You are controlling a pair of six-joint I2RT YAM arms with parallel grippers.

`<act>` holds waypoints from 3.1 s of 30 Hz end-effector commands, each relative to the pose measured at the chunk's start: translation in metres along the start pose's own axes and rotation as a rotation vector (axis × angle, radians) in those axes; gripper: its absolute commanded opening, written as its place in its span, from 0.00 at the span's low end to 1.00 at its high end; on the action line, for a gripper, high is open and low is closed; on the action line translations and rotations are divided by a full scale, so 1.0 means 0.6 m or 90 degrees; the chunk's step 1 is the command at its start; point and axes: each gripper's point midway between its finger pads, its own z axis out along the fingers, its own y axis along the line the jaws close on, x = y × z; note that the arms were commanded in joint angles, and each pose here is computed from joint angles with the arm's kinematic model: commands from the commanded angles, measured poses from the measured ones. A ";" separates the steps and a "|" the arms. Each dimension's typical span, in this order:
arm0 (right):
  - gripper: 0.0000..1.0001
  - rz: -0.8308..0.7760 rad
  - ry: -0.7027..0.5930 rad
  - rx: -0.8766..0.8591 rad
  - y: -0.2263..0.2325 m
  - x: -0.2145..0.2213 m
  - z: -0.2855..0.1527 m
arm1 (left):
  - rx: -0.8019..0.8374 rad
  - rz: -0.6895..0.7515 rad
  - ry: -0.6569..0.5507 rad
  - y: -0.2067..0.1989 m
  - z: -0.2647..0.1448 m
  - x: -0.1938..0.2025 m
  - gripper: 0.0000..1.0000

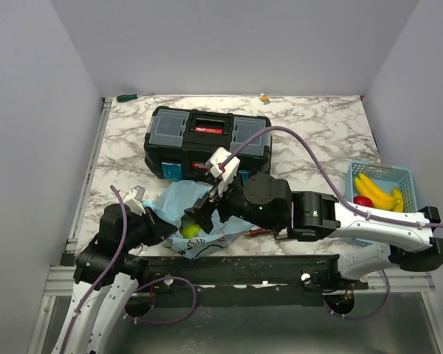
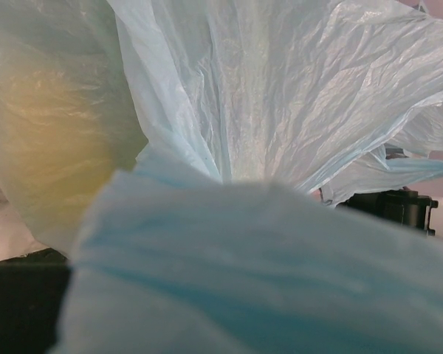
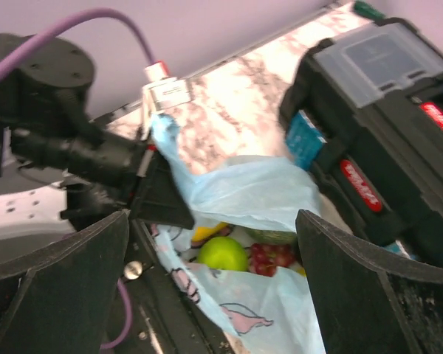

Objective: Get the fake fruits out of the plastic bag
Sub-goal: Adjust the plastic bag at the center of the board, then take out the fake fruit from the plastic bag.

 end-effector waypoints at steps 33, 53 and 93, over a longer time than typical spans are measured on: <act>0.72 0.090 0.226 0.060 0.028 0.451 0.120 | -0.009 -0.034 0.038 0.022 0.004 0.037 0.00; 0.96 0.059 0.204 0.116 0.004 0.491 0.138 | -0.040 0.006 0.128 0.027 -0.026 0.069 0.00; 0.25 0.105 0.079 0.092 0.015 0.318 0.131 | -0.050 0.024 0.076 0.037 -0.016 0.049 0.00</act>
